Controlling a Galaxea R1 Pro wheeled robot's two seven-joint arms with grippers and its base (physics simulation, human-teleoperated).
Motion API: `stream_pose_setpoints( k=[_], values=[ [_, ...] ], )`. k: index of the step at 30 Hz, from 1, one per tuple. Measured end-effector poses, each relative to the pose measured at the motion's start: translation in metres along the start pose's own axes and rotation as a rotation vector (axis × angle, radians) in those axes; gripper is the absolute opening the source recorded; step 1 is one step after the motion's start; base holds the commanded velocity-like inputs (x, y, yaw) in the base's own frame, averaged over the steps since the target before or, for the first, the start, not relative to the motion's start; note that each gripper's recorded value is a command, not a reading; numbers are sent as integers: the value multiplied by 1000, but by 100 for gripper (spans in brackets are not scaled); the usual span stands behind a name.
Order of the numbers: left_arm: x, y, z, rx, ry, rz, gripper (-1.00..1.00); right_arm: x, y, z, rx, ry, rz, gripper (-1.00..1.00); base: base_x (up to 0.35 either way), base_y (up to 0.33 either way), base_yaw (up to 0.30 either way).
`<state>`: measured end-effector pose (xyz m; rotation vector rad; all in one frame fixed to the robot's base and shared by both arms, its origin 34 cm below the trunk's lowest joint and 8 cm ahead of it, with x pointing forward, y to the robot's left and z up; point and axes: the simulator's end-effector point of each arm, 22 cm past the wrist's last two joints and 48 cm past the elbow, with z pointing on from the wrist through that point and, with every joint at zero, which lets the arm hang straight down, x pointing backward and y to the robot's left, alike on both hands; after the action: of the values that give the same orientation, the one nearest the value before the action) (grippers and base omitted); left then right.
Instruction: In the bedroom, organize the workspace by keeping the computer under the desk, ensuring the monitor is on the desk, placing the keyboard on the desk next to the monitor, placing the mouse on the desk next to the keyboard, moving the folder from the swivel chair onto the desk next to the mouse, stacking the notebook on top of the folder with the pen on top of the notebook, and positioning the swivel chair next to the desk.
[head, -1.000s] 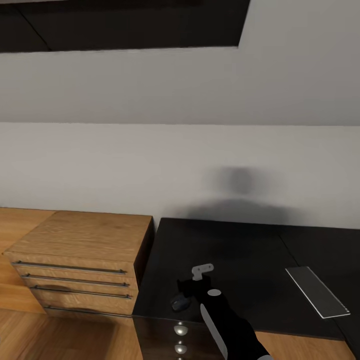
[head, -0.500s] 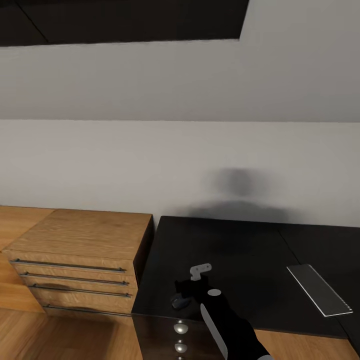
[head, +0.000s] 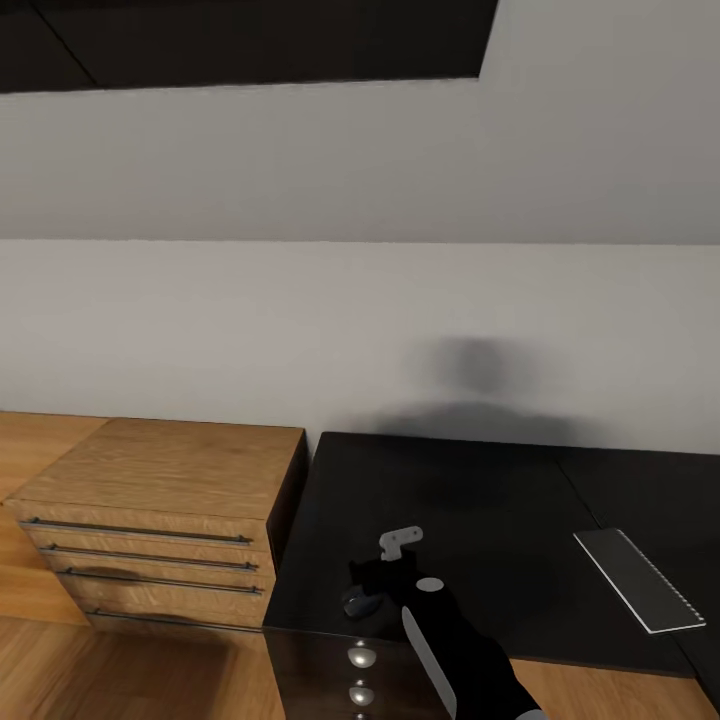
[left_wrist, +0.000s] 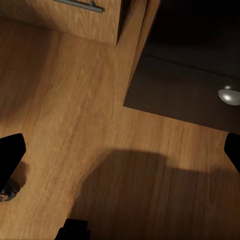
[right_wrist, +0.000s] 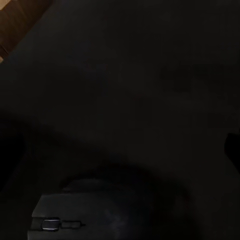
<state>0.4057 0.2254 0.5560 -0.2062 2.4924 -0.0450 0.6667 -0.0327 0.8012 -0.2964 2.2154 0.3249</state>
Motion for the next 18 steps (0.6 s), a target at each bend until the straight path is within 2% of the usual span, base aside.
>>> stream_pose_setpoints(
  k=[12, 18],
  values=[
    [-1, 1, 0, -1, -1, 1, 100, 0, 0, 0, -1, 0, 0, 100, -3, 0, 0],
    [-1, 2, 0, -2, -1, 1, 100, 0, 0, 0, -2, 0, 0, 100, -139, 0, 0]
  ],
)
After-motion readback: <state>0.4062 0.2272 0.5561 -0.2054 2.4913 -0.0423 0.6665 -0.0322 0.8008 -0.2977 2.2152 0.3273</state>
